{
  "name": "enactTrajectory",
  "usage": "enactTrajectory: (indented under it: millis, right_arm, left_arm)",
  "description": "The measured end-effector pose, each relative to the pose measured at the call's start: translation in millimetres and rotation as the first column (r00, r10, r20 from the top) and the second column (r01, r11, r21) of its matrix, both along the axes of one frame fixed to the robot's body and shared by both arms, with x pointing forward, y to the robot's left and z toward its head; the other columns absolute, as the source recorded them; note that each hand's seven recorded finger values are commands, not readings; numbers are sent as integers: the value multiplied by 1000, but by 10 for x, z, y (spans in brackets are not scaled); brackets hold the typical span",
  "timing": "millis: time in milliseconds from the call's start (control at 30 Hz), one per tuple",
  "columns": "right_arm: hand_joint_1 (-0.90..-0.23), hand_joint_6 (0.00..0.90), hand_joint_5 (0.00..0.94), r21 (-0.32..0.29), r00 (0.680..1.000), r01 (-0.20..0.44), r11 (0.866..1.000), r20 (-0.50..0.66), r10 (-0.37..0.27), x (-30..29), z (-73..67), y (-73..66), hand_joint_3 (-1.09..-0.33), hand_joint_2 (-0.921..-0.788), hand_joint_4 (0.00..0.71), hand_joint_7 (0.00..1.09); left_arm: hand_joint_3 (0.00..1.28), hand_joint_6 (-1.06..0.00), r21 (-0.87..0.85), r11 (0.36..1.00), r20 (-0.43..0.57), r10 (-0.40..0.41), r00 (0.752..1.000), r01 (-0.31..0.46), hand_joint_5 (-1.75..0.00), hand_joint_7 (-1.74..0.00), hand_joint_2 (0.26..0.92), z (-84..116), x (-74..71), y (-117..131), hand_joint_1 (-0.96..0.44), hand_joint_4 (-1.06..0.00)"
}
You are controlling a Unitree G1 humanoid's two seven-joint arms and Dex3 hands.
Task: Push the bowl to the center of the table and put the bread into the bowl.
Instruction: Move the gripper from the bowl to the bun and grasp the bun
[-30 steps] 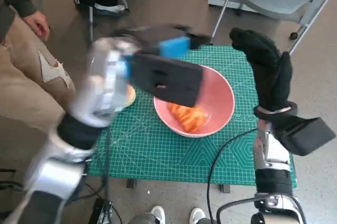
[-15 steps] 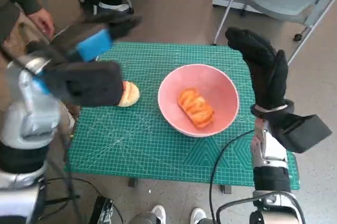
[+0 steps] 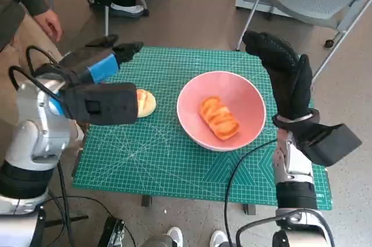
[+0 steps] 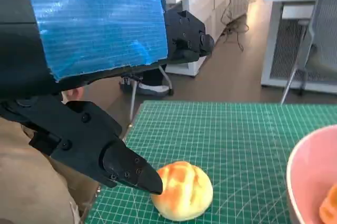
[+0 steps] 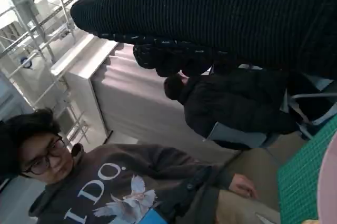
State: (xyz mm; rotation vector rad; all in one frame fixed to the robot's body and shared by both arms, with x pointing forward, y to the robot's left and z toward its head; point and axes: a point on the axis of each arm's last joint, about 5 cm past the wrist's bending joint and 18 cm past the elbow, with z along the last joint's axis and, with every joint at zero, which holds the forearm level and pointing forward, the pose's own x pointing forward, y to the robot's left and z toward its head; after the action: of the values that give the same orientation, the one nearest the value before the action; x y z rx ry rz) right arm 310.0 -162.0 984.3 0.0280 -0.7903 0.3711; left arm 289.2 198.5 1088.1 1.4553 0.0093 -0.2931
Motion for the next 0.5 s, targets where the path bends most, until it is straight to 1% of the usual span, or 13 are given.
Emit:
enactTrajectory:
  millis: [300, 500]
  right_arm:
    - [-713, -1, 0, -7, 1000, -6, 1000, 2, 6, 1, 2, -13, -821, -921, 166, 490]
    - [-705, -1, 0, -9, 1000, -4, 1000, 3, 4, 1, 4, -27, -823, -921, 166, 490]
  left_arm:
    - [0, -147, -2, 1000, -13, 0, 1000, 0, 1, 0, 686, -76, 36, -34, -94, 1]
    - [0, -151, -5, 1000, -56, 19, 998, -19, 1, -2, 685, -249, 134, -45, -101, 1]
